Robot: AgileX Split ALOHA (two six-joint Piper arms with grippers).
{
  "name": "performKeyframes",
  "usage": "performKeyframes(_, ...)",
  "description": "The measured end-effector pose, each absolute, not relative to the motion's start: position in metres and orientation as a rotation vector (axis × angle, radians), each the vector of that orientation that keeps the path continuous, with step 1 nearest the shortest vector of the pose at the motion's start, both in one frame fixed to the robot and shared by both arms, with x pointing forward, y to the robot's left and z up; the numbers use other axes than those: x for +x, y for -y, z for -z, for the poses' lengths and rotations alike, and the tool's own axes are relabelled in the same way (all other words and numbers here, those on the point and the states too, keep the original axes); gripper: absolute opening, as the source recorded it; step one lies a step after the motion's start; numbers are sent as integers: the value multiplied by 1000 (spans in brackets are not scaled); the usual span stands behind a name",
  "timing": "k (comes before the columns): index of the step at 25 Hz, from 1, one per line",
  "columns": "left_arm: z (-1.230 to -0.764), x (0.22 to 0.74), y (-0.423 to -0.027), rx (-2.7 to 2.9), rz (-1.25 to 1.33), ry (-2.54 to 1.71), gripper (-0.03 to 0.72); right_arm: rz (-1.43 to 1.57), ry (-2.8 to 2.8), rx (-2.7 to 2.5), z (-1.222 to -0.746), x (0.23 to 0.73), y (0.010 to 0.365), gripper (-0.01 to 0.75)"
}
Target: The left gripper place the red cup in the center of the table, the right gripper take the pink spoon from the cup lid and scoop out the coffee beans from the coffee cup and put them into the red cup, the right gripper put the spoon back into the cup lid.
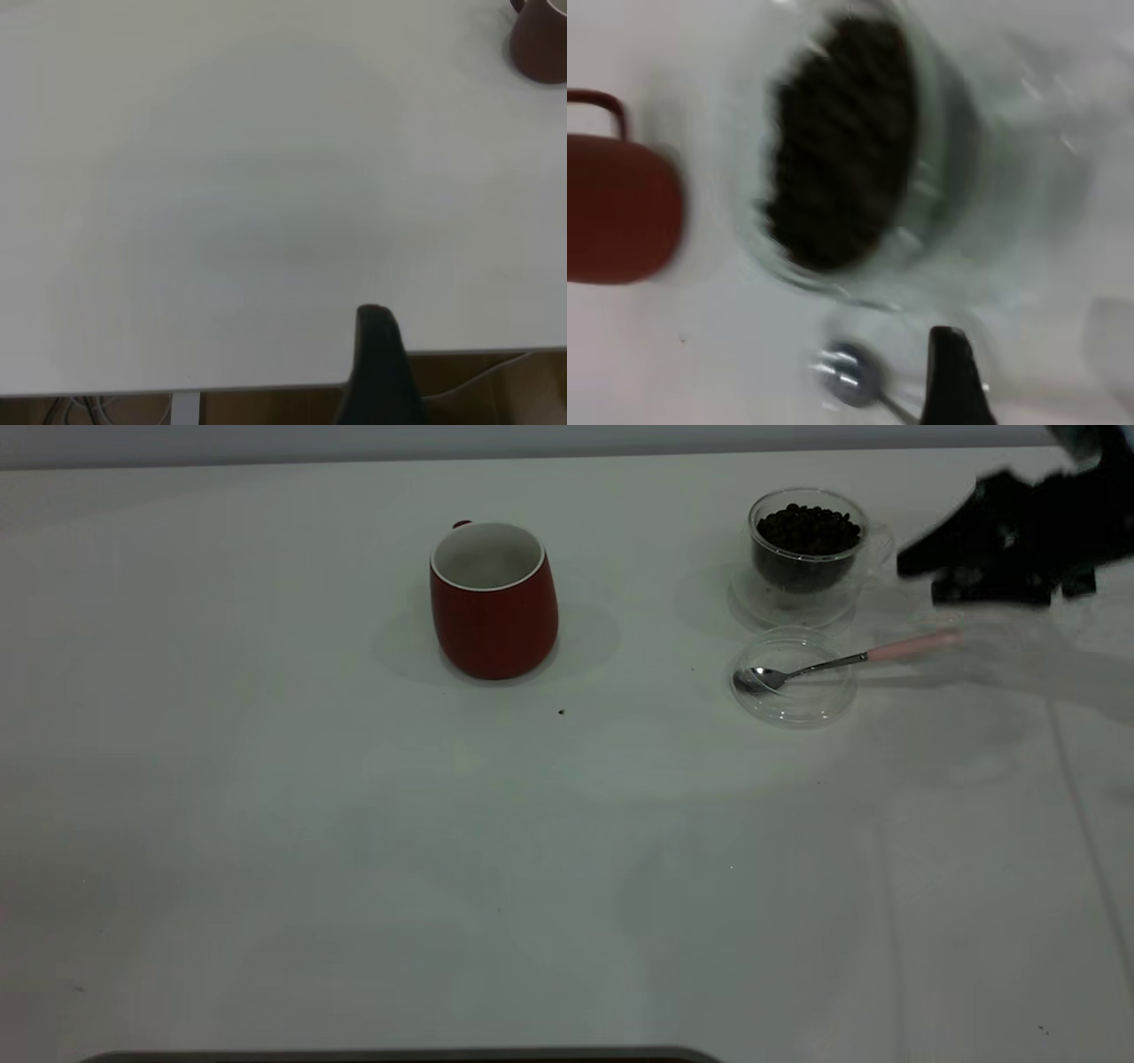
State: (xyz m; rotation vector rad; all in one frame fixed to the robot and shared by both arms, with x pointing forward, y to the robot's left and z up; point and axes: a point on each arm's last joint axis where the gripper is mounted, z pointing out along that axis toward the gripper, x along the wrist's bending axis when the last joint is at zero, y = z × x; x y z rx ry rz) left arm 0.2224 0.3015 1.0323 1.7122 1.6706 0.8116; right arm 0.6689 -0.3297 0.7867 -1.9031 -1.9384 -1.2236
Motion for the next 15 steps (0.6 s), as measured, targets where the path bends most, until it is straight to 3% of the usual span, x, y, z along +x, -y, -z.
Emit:
performKeyframes(4,-1032,222,-302,1712,-812,-1671,587,1317,1933,-1740,-847,672,309,538)
performKeyframes(7,-1032,222,-302,1712,-812,-1671,587,1262,2001,-1520,-897,660,273,529)
performKeyframes(10,-1032,222,-302,1712,-812,-1671,587,995,2179,-1369,-940,635,236,505)
performKeyframes(15,-1032,222,-302,1712,-812,-1671,587,425,2461,-1521,-998,574,218,478)
